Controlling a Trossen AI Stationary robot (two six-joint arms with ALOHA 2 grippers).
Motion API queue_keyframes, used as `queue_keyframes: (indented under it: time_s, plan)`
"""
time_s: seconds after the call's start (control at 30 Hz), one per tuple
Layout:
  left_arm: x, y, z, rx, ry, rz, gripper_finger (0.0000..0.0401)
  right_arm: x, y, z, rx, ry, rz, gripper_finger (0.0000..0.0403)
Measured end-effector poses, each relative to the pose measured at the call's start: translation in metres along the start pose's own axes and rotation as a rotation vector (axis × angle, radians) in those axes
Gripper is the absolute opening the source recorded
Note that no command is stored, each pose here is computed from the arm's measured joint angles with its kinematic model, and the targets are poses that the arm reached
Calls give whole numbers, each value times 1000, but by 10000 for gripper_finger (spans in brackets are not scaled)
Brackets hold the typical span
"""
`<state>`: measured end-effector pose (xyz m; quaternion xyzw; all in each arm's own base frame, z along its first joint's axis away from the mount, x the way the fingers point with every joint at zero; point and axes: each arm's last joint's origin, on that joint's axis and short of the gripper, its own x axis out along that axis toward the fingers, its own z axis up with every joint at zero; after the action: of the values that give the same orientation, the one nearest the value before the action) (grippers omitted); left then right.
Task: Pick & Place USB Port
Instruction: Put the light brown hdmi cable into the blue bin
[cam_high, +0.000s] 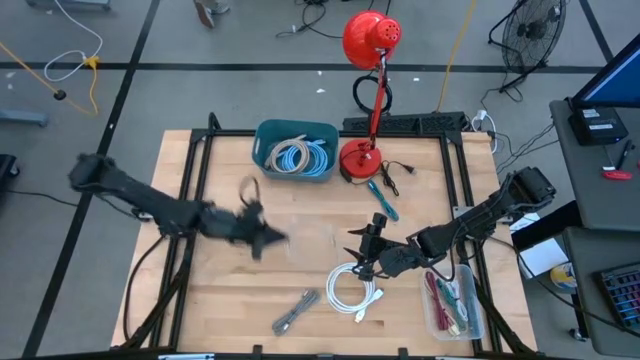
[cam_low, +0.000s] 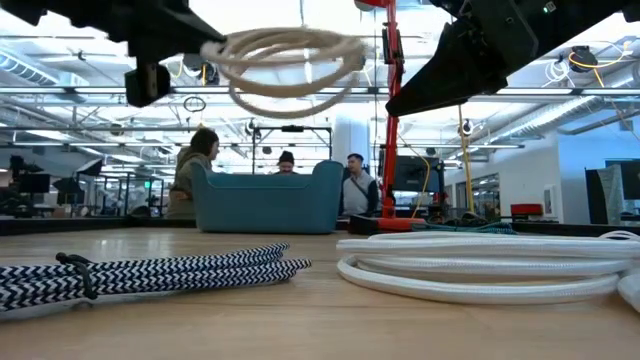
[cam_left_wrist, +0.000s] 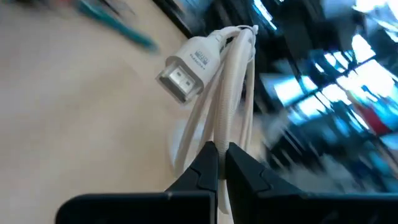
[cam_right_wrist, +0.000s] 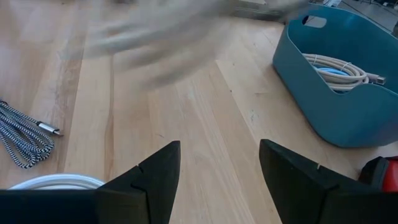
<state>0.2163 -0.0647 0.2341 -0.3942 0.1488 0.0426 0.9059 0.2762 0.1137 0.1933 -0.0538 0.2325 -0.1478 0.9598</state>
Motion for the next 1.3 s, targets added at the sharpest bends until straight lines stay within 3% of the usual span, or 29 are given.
queue_keyframes:
  time_s: [0.1, 0.3, 0.5, 0.67, 0.77, 1.03, 1.3]
  plan:
    - [-26, 18, 35, 3, -103, 83, 9, 0, 0, 0, 0, 0, 0, 210]
    - [-58, 57, 91, -14, -224, 90, 9, 0, -1, 0, 1, 0, -2, 210]
    - [-62, 117, 128, -96, -259, 190, 9, 0, -1, 0, 1, 0, -3, 210]
    - [-45, 162, 154, -129, -279, 79, 9, 0, -1, 0, -3, 0, -4, 210]
    - [-31, 182, 166, -158, -251, 27, 9, 0, -1, 0, -6, 0, -5, 210]
    - [3, 216, 181, -199, -154, 98, 9, 0, -1, 0, -10, 0, -3, 210]
    - [4, 226, 175, -269, -96, 259, 9, 1, -2, -7, -12, 8, -5, 210]
